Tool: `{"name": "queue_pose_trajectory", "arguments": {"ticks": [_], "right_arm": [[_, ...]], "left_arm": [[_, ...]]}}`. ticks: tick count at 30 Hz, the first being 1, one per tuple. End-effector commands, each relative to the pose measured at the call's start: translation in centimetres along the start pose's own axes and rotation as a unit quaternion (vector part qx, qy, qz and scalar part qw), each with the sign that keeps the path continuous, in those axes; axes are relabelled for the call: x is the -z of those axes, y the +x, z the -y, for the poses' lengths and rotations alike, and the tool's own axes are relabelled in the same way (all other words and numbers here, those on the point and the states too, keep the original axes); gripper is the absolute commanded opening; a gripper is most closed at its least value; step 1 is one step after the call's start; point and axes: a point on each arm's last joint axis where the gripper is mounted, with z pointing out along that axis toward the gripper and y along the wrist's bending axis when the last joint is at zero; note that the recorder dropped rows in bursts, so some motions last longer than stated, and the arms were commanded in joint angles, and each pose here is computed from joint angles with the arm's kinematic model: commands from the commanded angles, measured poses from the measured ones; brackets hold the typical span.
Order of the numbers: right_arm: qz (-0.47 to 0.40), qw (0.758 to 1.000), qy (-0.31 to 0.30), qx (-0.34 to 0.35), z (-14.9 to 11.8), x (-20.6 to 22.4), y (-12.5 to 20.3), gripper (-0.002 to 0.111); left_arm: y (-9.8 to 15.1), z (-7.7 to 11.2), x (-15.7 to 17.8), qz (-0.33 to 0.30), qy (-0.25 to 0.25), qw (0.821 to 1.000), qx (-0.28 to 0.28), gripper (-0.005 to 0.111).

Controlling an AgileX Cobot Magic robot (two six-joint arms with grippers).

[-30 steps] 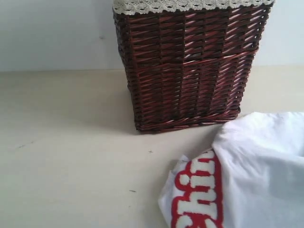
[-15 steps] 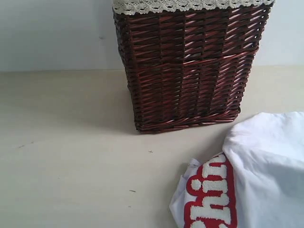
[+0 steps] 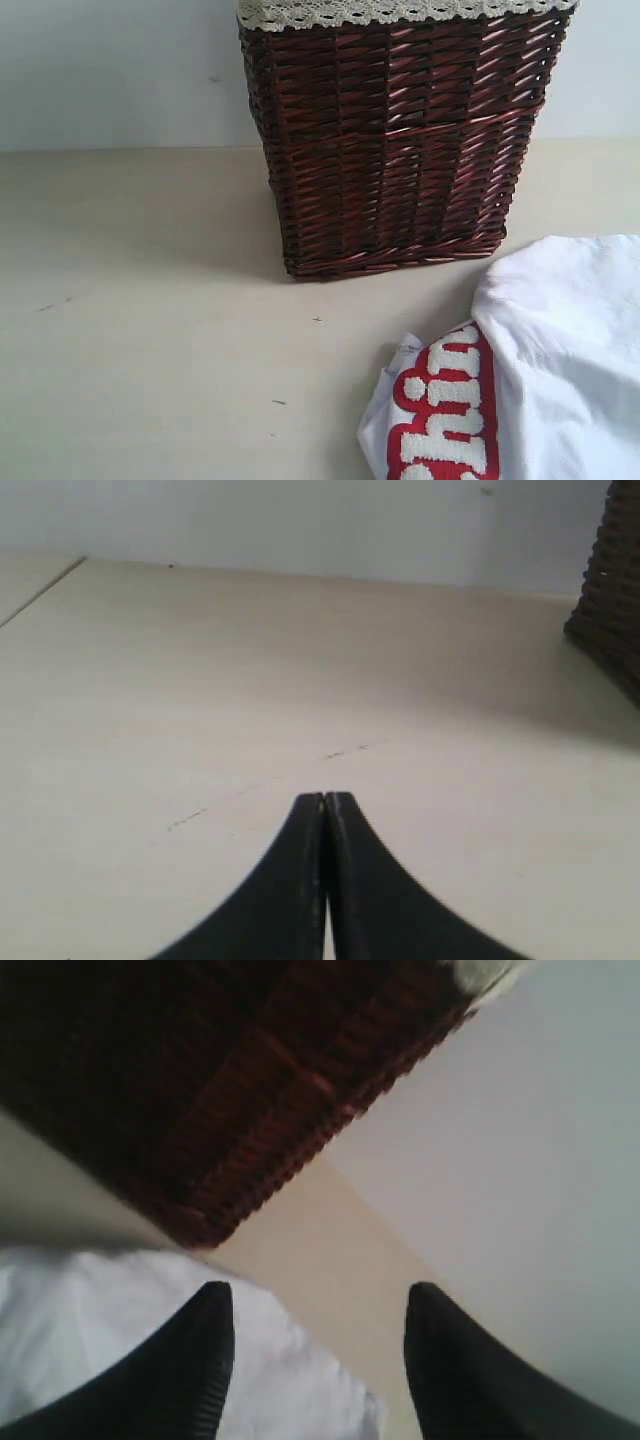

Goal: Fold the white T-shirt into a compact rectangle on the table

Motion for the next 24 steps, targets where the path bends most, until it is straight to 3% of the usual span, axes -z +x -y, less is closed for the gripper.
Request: {"name": "queue_pose_trajectory", "arguments": {"ticks": [1, 4, 7, 10, 12, 18, 24], "right_arm": [[0.055, 0.998, 0.001, 0.006, -2.9, 2.8, 0.5, 0.046], [0.048, 0.998, 0.012, 0.044, -4.2, 3.4, 1.6, 0.042], [0.031, 0.993, 0.073, 0.084, -4.6, 3.6, 3.1, 0.04], [0.014, 0.985, 0.15, 0.079, -4.3, 3.5, 4.6, 0.038], [-0.009, 0.986, 0.159, 0.047, -3.8, 2.9, 5.1, 0.038], [-0.15, 0.978, 0.058, -0.136, -0.8, -2.5, 5.6, 0.037], [-0.339, 0.916, -0.08, -0.199, 2.7, -9.3, 7.4, 0.025]], "left_arm": [[-0.2, 0.1, 0.1, 0.011, 0.004, 1.0, 0.001, 0.0], [-0.2, 0.1, 0.1, 0.011, 0.004, 1.0, 0.001, 0.0], [-0.2, 0.1, 0.1, 0.011, 0.004, 1.0, 0.001, 0.0], [-0.2, 0.1, 0.1, 0.011, 0.004, 1.0, 0.001, 0.0], [-0.2, 0.1, 0.1, 0.011, 0.004, 1.0, 0.001, 0.0], [-0.2, 0.1, 0.1, 0.011, 0.004, 1.0, 0.001, 0.0], [-0.2, 0.1, 0.1, 0.011, 0.004, 1.0, 0.001, 0.0]]}}
